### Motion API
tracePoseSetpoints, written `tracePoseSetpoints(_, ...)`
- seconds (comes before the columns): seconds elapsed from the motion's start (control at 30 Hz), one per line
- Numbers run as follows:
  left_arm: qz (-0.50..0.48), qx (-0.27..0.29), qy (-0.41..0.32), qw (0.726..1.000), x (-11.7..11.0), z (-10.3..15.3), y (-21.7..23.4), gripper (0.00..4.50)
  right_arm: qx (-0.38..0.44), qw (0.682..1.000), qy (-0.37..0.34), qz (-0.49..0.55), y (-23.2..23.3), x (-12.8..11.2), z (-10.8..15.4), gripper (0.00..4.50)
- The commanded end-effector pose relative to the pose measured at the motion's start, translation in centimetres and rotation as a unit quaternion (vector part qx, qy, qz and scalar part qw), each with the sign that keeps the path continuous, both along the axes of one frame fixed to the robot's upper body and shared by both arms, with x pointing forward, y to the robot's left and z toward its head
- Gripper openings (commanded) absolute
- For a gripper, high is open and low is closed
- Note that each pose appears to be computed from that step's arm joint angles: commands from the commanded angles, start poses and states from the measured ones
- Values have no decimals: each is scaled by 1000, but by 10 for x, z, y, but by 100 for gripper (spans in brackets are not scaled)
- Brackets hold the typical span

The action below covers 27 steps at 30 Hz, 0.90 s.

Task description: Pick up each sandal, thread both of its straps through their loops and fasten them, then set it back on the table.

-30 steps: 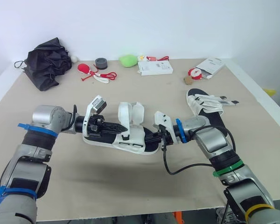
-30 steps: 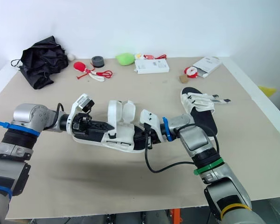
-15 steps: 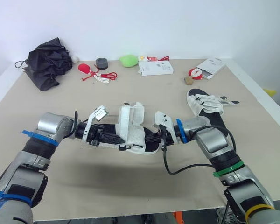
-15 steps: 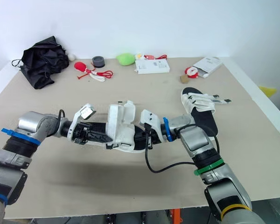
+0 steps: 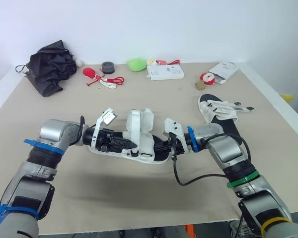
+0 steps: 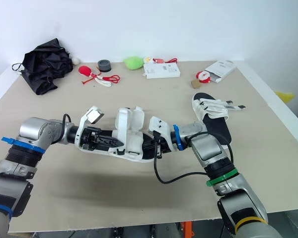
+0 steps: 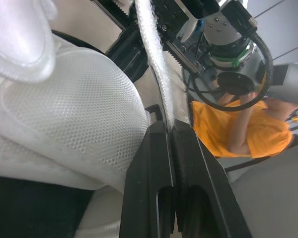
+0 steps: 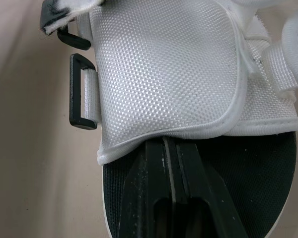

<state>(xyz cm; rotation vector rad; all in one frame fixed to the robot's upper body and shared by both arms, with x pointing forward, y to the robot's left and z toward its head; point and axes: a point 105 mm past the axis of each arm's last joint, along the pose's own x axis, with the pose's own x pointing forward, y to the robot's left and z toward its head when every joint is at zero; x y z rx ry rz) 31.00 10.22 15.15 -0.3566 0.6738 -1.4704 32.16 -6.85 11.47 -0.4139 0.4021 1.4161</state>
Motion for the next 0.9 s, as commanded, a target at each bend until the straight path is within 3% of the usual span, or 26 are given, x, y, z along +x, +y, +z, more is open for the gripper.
tracePoseSetpoints(0.03,10,-16,-71,997,7,18,0,2,-21,999,25,-12,-6,-1,-16,0)
tracePoseSetpoints(0.23,0,-40,-70,997,0,28,-1,2,-19,999,26,-10,-3,-1,-16,0)
tracePoseSetpoints(0.37,-5,-45,-23,999,-8,27,1,2,-20,999,26,-9,-4,-1,-17,0)
tracePoseSetpoints(0.53,-5,-23,-22,999,-13,17,5,2,-20,999,27,-10,-4,0,-17,0)
tracePoseSetpoints(0.67,10,-18,-48,999,-9,13,7,2,-20,999,28,-9,-4,-1,-17,0)
tracePoseSetpoints(0.9,38,-55,-64,996,4,26,-1,2,-22,999,27,-8,-4,0,-17,0)
